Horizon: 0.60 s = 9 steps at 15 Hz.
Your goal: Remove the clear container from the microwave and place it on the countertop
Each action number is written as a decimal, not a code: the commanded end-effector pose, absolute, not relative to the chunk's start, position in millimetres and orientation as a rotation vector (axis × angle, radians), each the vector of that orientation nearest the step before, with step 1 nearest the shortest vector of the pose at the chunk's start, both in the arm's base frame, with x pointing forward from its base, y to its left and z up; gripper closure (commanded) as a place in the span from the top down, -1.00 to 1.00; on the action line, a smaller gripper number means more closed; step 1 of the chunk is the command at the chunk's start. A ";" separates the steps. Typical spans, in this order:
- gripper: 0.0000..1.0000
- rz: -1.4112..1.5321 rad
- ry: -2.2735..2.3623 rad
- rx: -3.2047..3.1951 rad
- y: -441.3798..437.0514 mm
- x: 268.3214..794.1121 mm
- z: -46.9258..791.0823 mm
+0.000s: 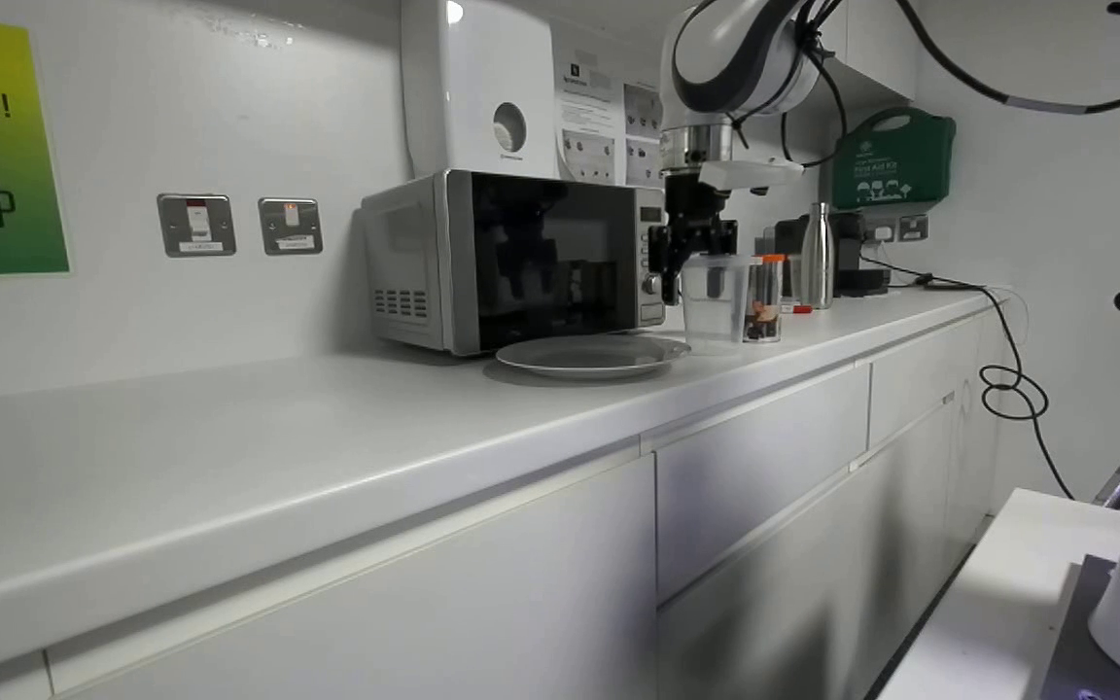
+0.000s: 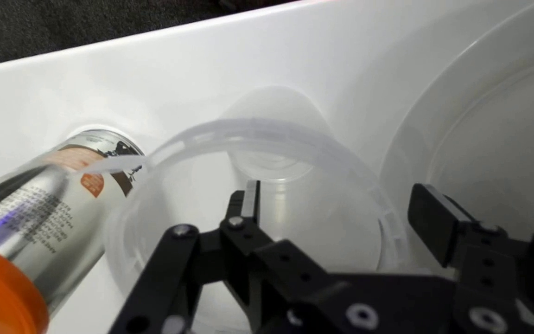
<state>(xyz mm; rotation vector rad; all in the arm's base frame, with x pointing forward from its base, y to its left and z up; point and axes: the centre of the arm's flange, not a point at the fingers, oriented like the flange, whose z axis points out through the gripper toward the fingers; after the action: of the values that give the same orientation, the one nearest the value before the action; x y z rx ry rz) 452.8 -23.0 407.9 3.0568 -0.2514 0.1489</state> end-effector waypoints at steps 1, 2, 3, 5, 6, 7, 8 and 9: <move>1.00 0.146 -0.320 3.016 -26.4 451.5 427.1; 1.00 0.128 -0.335 3.002 -26.4 456.8 440.8; 1.00 0.113 -0.344 3.009 -25.9 462.1 456.9; 1.00 0.087 -0.365 3.016 -23.6 470.4 489.8; 1.00 0.077 -0.385 3.010 -21.9 474.8 510.8; 1.00 0.077 -0.387 3.015 -20.6 477.2 528.5; 1.00 0.072 -0.398 3.023 -18.7 479.4 548.6; 1.00 0.064 -0.404 3.026 -17.1 480.2 564.8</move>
<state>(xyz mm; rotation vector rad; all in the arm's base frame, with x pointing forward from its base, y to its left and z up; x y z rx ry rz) 466.4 -23.4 511.3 3.0231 -0.3484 0.0915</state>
